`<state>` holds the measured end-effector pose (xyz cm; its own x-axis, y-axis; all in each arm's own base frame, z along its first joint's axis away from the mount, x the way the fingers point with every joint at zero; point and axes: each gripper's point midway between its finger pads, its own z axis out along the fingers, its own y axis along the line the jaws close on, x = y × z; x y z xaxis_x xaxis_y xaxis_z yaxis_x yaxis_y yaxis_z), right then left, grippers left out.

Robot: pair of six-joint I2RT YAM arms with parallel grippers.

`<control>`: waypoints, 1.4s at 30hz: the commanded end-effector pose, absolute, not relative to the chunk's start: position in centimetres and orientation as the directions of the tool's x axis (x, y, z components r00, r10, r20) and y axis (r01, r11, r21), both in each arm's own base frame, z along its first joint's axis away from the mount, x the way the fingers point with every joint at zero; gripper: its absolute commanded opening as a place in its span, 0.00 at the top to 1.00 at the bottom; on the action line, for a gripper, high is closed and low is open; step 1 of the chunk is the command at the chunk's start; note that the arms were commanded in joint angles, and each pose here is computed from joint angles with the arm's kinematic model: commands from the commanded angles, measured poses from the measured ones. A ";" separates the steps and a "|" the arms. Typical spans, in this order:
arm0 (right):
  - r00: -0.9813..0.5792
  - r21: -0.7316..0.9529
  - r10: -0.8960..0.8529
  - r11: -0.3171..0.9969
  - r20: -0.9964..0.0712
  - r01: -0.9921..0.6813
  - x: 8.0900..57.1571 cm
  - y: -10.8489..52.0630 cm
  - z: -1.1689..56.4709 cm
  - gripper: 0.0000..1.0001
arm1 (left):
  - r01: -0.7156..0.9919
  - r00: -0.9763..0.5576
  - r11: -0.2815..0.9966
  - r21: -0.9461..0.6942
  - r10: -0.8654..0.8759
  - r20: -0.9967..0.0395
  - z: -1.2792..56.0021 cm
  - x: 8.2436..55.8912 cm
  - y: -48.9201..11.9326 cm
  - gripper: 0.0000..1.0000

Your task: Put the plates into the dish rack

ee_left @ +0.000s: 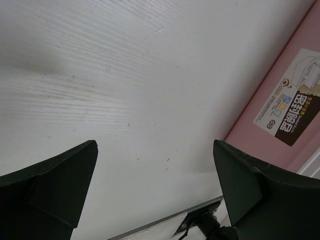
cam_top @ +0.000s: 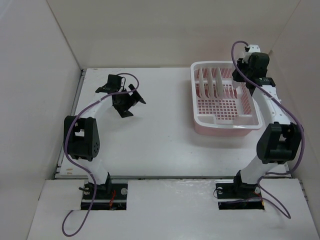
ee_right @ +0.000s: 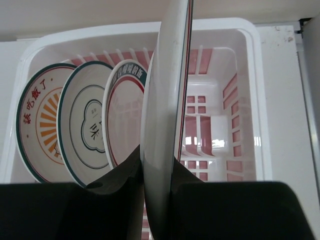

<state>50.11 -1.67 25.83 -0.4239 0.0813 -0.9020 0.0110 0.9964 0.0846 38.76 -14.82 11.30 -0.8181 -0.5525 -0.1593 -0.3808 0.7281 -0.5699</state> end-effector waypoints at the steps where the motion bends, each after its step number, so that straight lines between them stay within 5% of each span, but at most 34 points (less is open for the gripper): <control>1: -0.379 0.116 0.097 0.993 -0.920 -0.028 51.3 -1.0 26.1 0.99 | -0.354 -0.812 0.735 -0.578 -0.548 -0.201 13.0 38.7 -14.3 0.00; 34: -0.505 0.080 0.061 0.997 -0.861 -0.016 53.8 -1.7 19.1 1.00 | -0.364 -0.812 0.730 -0.579 -0.553 -0.188 13.1 38.8 -14.0 0.00; 42: -0.521 0.072 0.062 0.997 -0.851 0.001 54.2 -2.0 18.2 0.87 | -0.366 -0.808 0.726 -0.582 -0.559 -0.188 13.1 39.2 -13.5 0.00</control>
